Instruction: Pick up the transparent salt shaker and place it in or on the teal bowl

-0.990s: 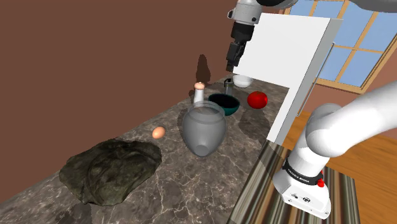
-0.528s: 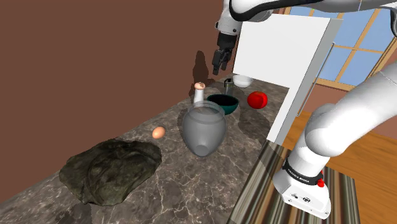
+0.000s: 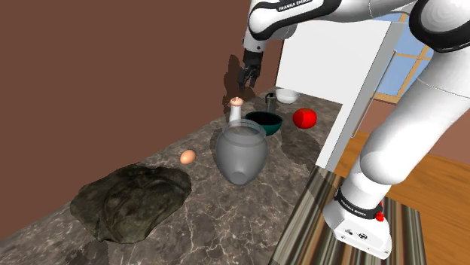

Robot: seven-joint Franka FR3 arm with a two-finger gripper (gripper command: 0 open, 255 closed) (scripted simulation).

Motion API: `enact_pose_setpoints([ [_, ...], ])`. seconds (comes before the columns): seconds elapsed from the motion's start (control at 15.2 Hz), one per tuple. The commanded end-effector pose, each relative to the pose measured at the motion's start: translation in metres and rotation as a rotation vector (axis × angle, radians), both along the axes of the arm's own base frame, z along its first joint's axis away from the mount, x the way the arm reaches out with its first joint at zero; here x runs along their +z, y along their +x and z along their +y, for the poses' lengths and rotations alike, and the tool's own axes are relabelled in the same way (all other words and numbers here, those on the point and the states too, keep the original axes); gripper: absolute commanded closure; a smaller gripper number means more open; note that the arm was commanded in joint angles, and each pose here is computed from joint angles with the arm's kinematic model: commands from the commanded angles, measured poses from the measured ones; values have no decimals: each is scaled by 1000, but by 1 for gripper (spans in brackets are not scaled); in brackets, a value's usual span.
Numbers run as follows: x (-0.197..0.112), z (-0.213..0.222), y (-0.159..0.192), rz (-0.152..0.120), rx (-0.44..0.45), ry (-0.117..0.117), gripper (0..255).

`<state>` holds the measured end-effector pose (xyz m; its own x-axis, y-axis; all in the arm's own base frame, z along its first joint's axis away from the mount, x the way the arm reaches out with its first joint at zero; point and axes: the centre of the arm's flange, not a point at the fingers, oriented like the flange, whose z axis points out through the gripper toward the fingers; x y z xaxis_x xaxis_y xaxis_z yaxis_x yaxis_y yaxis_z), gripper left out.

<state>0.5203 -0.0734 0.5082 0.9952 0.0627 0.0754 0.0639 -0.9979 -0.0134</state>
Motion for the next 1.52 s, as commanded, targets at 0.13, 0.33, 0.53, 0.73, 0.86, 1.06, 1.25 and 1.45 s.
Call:
enact_pose_setpoints([
  [0.13,-26,-25,42,3,-28,-2,0],
  [0.33,-45,-43,72,5,-48,-2,0],
  [0.53,-64,-62,101,8,-69,-3,0],
  [0.73,-78,-71,114,9,-78,-3,0],
  [0.86,-88,-71,115,9,-78,-3,0],
  [1.06,-104,-70,116,9,-78,-3,0],
  [1.25,-112,-70,116,9,-78,-3,0],
  [1.45,-112,-70,116,9,-78,-3,0],
])
